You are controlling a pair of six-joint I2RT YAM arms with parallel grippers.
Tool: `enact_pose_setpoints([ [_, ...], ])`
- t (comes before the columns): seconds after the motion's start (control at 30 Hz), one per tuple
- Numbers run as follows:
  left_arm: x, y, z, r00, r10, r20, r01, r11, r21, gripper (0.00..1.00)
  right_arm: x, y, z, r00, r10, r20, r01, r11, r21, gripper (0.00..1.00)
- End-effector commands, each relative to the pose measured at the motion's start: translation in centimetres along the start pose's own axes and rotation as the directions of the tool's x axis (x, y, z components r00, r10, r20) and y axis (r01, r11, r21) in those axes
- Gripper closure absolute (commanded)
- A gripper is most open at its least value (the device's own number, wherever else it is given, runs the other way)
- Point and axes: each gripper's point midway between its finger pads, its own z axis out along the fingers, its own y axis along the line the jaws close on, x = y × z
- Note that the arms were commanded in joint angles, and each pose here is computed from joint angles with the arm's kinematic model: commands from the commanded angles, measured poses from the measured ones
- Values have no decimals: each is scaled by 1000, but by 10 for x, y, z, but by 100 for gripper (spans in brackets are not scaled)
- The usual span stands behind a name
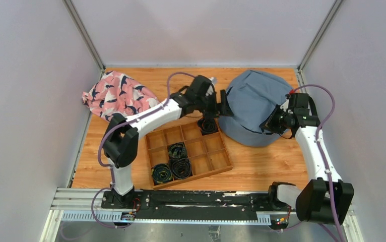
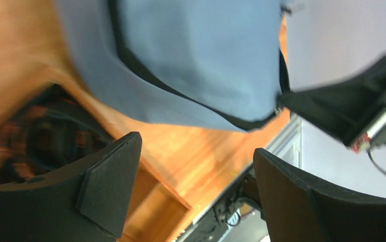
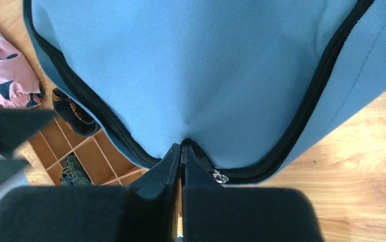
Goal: Pack the student bag
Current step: Zip the student bag at the center of the board.
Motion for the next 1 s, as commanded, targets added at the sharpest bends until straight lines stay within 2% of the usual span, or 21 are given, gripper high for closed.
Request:
enact_pose_setpoints([
  [0.0,47,-43,14,999,48,-26,-46,998,45,12,-4,8,11,999,-31,-11,31,999,-35,100],
  [0.1,63,-63,23,999,45,-16,-44,997,68,12,-6,11,10,999,-42,-2,42,998,-38,100],
  [0.2,60,-78,27,995,94,33,-96,994,47,12,-7,9,3,998,-55,16,56,998,-17,100],
  [0.73,68,-57,56,997,71,-9,-71,997,-8,9,-3,0,-20,994,-95,50,92,995,46,100],
  [0.97,66,-47,72,998,55,0,-55,998,-26,20,-5,-1,-22,994,-96,60,93,994,52,100],
])
